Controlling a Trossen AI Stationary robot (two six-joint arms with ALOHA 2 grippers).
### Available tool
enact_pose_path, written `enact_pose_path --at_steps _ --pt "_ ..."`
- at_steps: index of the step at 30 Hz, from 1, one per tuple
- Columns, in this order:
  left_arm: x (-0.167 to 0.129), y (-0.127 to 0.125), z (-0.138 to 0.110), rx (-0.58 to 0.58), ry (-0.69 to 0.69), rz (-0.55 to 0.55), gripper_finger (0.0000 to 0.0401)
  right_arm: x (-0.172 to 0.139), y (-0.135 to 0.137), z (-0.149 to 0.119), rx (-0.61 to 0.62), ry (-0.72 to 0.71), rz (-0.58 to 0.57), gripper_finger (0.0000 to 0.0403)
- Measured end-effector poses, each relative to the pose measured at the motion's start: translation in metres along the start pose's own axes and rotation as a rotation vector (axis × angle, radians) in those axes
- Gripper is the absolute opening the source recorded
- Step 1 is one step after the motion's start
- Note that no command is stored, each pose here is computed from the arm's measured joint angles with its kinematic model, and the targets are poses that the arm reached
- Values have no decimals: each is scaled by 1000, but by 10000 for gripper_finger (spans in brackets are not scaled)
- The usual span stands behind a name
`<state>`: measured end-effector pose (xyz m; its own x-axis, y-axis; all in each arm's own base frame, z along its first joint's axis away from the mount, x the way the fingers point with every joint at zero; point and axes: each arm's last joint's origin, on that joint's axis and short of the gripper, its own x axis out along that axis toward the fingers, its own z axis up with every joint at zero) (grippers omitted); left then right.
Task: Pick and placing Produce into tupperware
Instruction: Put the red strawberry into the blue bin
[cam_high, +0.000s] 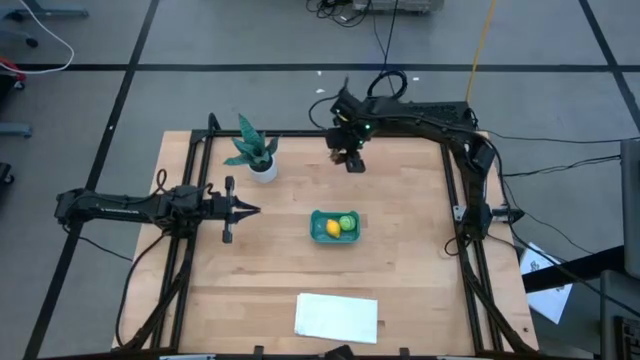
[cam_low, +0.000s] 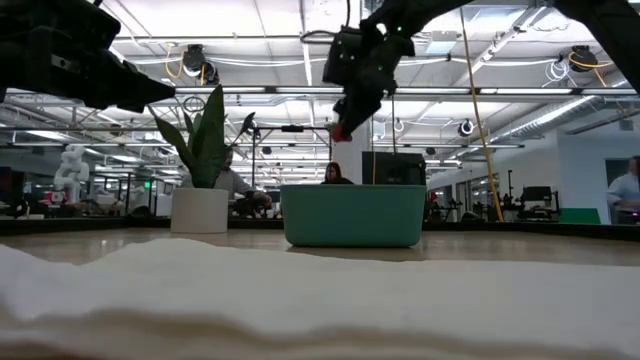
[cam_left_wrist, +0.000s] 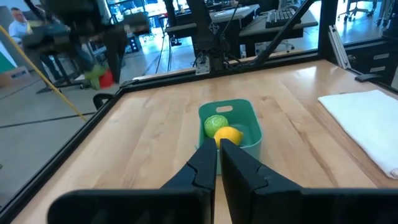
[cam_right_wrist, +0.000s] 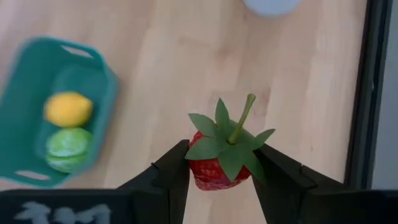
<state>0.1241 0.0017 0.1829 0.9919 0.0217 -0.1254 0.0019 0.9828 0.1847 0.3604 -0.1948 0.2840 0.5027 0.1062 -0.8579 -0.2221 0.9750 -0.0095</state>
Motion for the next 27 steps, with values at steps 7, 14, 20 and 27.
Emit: enact_pose_path --at_steps 7,14,20,27 --pt "0 0 0 -12 0 0 26 -25 10 5 1 -68 9 143" --pt "0 0 0 -12 0 0 26 -41 20 4 11 -59 15 143" --pt "0 0 0 -12 1 0 26 -53 30 8 -10 -79 7 143" --pt "0 0 0 -12 1 0 26 -73 37 9 -8 -109 -19 142"
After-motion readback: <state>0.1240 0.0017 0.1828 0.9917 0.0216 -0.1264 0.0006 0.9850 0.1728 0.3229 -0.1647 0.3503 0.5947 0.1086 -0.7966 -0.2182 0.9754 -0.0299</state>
